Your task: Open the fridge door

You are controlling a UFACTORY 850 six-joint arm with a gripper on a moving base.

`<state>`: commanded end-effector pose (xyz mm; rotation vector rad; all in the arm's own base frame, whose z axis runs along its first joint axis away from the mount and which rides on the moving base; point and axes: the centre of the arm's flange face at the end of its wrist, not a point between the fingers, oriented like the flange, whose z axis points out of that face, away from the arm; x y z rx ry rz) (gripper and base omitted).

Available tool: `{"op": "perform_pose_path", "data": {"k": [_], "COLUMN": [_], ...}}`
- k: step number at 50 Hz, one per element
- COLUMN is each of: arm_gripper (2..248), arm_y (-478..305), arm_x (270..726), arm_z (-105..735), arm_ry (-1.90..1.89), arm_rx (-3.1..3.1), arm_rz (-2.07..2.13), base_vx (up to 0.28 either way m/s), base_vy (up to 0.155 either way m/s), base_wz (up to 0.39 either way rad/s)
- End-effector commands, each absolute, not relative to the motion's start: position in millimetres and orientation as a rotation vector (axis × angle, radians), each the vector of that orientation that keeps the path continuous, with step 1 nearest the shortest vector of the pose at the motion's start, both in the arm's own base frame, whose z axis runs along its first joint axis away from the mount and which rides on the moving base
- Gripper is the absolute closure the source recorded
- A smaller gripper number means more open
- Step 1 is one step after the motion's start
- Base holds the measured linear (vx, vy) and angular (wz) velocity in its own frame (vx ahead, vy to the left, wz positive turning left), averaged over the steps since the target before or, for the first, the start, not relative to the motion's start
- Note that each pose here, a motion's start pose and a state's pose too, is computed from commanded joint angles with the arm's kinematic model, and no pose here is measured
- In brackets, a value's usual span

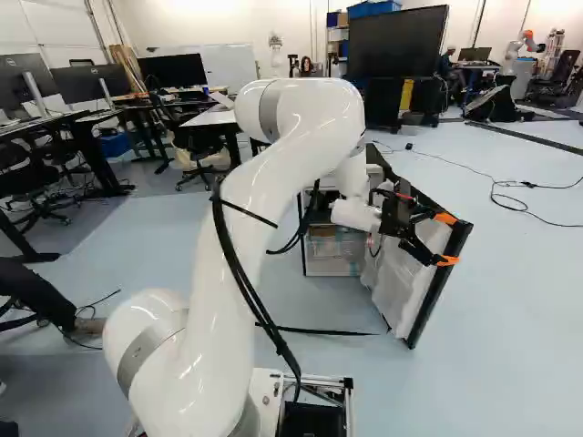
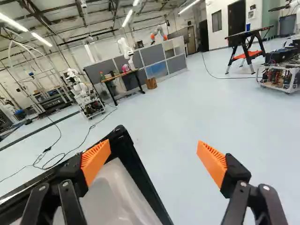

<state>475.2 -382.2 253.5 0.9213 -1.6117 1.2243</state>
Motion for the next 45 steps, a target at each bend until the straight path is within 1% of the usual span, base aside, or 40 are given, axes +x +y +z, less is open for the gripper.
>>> {"op": "perform_pose_path", "data": {"k": [12, 45], "arm_gripper": [3, 3], "arm_y": [-385.1, -318.0], "arm_x": [475.0, 458.5], "arm_z": [253.4, 259.8], "arm_ry": [-1.614, -1.524], "arm_rx": [0.916, 1.097], "arm_rz": [1.223, 1.250], "base_vx": [0.000, 0.000], "base_vy": [0.000, 0.000], "base_wz": [0.000, 0.000]}}
